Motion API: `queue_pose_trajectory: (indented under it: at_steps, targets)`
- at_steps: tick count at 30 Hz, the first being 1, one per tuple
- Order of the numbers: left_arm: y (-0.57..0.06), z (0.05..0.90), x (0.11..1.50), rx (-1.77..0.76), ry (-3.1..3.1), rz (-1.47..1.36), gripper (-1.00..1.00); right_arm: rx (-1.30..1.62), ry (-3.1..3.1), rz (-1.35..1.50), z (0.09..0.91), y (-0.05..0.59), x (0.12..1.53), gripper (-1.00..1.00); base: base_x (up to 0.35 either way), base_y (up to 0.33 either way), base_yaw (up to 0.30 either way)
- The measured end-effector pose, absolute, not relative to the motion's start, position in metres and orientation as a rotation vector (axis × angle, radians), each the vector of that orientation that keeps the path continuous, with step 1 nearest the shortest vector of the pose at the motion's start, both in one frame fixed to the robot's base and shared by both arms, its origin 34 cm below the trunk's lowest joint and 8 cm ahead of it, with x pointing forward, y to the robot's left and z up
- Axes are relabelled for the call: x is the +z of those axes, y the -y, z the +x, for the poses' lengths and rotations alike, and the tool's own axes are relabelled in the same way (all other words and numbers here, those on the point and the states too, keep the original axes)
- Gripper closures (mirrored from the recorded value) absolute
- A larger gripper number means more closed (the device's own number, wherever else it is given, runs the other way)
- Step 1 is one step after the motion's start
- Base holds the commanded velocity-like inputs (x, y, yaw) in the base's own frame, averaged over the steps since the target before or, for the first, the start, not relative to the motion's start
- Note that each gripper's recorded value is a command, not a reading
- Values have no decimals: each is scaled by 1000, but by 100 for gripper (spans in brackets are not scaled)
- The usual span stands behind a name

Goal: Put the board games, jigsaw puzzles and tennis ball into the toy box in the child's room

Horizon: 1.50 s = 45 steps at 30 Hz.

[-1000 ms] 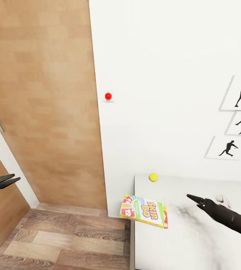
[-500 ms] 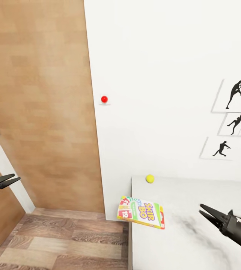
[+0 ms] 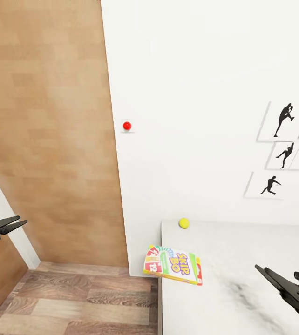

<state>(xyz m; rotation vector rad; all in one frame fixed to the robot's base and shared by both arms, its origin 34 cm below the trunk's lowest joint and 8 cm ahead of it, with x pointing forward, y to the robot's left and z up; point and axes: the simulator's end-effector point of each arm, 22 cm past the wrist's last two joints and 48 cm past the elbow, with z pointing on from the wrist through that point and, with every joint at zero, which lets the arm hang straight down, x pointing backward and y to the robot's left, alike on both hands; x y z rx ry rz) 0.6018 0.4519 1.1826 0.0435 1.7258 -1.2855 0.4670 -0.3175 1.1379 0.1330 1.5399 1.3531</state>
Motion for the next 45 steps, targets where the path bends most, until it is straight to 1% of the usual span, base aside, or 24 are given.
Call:
queue_pose_trajectory:
  at_steps: [20, 45]
  targets:
    - [-421, 604, 1185, -1313, -1726, 126, -100, 1348, -1502, 100, 461, 310, 1138, -100, 0, 0, -4]
    - [-417, 603, 1188, -1315, -1725, 139, -100, 1348, -1490, 97, 459, 311, 1141, -100, 0, 0, 0]
